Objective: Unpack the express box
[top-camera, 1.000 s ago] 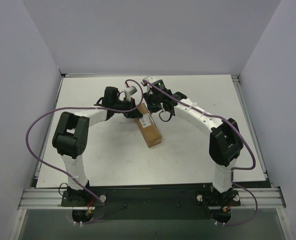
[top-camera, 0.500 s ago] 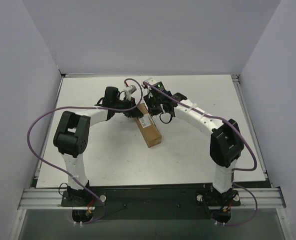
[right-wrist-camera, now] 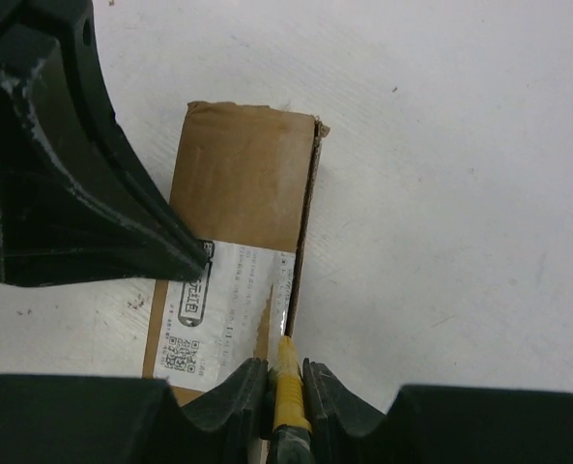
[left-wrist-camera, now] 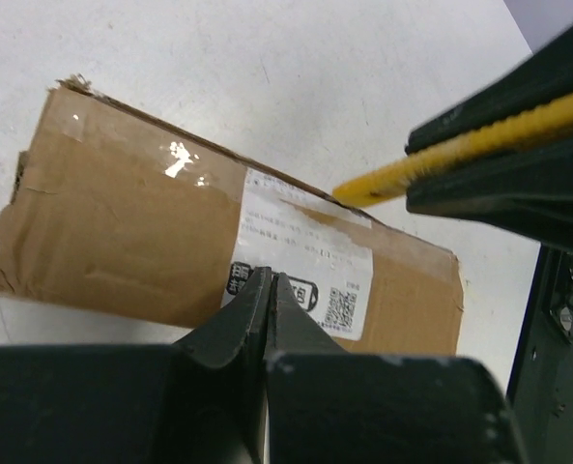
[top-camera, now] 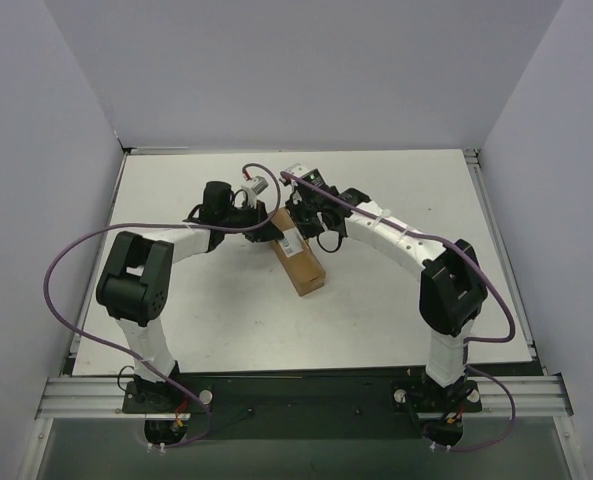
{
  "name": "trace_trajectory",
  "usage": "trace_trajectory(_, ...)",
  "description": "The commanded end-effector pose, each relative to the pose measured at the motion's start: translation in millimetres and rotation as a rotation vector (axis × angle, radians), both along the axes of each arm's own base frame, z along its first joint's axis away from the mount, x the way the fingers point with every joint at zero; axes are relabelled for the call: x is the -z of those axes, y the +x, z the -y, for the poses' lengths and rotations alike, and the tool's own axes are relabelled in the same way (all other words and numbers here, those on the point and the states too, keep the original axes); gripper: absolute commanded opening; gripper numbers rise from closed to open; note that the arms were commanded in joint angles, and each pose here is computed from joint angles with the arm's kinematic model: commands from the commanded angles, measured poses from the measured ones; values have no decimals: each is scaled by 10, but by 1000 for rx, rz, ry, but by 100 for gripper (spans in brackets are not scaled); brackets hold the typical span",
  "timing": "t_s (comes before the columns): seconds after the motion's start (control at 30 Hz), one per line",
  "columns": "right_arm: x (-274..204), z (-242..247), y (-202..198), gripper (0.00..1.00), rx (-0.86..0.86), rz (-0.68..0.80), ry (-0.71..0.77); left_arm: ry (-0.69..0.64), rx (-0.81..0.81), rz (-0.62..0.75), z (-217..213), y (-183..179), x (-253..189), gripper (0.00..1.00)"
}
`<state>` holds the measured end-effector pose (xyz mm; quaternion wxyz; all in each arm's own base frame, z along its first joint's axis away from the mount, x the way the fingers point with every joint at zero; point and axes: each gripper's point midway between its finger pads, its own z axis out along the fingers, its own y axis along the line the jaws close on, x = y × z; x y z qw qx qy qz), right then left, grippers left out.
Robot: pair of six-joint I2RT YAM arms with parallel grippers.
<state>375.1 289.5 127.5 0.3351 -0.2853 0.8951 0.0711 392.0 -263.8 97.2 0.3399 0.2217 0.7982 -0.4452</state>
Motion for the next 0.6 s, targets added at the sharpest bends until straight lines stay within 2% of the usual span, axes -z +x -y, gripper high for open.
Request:
trace_trajectory(0.0,-158,-175,138,0,-98,55,-3,-24,23,57,-79,-134,-280,0)
trace_trajectory(0.13,-176,-443,186,0,-208,47,57,-74,70,101,-48,-257,-523,0)
trace_trajectory(0.27,-138,-496,181,0,-245,36,68,-112,79,110,53,-250,-629,0)
trace_trajectory(0.47,-56,-351,37,0,-262,7,48,-75,24,51,119,-68,-295,0)
trace_trajectory(0.57,-54,-270,-16,0,-261,3,39,-32,-6,-25,88,30,-16,0)
